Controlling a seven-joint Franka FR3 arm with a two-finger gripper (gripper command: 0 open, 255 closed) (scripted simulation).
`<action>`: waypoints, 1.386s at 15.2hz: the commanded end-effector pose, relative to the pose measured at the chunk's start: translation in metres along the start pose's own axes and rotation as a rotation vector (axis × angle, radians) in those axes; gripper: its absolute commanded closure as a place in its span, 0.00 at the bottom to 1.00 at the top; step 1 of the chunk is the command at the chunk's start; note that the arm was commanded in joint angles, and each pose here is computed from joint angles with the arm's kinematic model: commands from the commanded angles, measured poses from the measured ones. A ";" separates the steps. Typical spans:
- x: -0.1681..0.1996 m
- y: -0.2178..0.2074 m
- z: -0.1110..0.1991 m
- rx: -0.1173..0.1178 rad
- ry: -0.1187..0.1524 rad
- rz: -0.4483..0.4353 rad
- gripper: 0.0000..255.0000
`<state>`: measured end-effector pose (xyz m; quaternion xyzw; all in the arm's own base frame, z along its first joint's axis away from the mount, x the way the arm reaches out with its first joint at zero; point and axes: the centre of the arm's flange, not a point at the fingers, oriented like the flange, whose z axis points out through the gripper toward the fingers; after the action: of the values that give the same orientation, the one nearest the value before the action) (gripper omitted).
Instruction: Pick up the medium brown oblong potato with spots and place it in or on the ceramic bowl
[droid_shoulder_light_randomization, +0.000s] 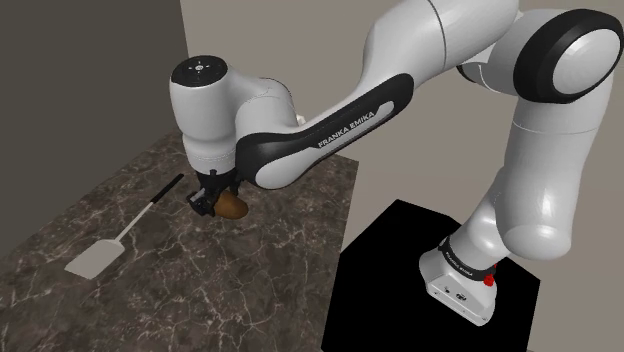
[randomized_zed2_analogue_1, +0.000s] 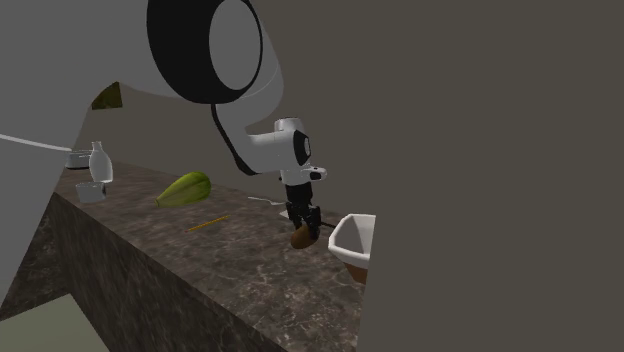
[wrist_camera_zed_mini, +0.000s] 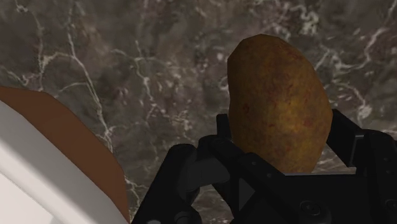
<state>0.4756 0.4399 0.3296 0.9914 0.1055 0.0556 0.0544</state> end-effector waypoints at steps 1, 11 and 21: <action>0.000 0.000 0.000 0.000 0.000 0.000 1.00; 0.001 0.001 -0.010 0.000 0.000 0.000 1.00; 0.006 0.008 -0.063 0.000 0.000 0.000 1.00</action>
<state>0.4749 0.4398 0.3871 0.9914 0.1056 0.0557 0.0542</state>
